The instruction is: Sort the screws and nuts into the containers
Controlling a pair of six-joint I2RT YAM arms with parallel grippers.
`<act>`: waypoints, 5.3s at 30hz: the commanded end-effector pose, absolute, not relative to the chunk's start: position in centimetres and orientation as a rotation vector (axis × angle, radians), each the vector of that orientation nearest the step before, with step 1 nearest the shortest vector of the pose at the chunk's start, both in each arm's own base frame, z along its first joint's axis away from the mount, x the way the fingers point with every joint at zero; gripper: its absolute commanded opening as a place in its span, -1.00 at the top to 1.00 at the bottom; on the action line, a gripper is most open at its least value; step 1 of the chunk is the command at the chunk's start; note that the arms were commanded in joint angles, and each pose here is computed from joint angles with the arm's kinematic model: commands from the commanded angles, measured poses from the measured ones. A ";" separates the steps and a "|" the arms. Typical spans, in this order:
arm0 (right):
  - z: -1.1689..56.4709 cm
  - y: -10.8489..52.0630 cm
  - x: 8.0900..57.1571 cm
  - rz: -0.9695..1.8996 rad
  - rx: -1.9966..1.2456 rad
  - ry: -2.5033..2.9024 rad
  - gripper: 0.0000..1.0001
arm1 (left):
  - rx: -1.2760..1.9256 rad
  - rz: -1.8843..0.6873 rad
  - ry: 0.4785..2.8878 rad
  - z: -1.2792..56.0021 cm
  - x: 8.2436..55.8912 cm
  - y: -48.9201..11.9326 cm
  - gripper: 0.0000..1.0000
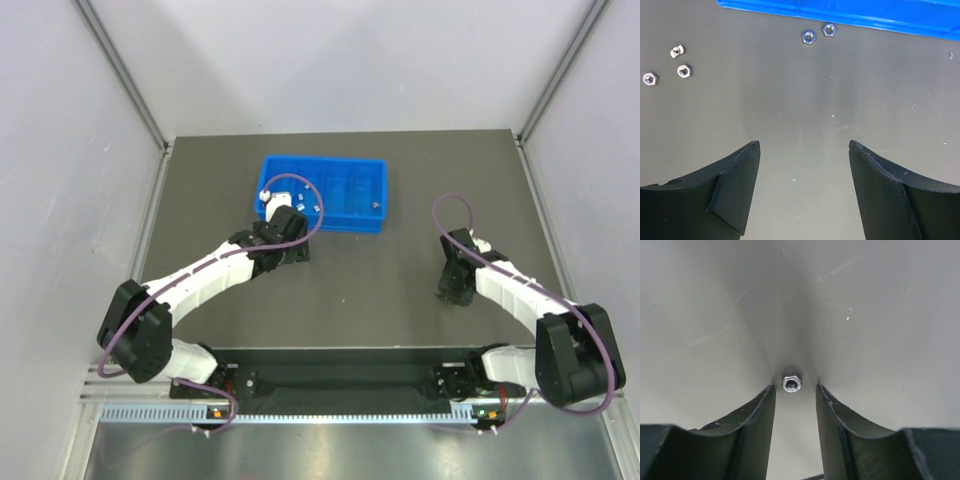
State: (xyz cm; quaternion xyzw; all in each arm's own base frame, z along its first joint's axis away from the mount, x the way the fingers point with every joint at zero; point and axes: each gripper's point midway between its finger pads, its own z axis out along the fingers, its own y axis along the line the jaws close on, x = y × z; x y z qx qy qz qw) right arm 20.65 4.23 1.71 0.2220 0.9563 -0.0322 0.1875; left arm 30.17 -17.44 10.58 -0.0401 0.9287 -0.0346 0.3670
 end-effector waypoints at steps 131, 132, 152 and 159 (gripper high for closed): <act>23.0 33.4 47.5 0.389 -0.286 2.182 -0.64 | -0.682 -0.132 2.200 11.1 32.6 -6.5 -0.67; 24.0 33.3 47.2 0.399 -0.290 2.166 -0.69 | -0.703 -0.138 2.204 10.8 32.6 -6.2 -0.67; 23.9 19.6 38.5 0.342 0.025 2.170 -0.82 | -0.913 0.246 2.170 5.8 34.7 0.0 -0.46; 23.4 16.9 38.2 0.309 0.073 2.173 -0.82 | -0.911 0.294 2.140 5.8 36.3 0.5 -0.37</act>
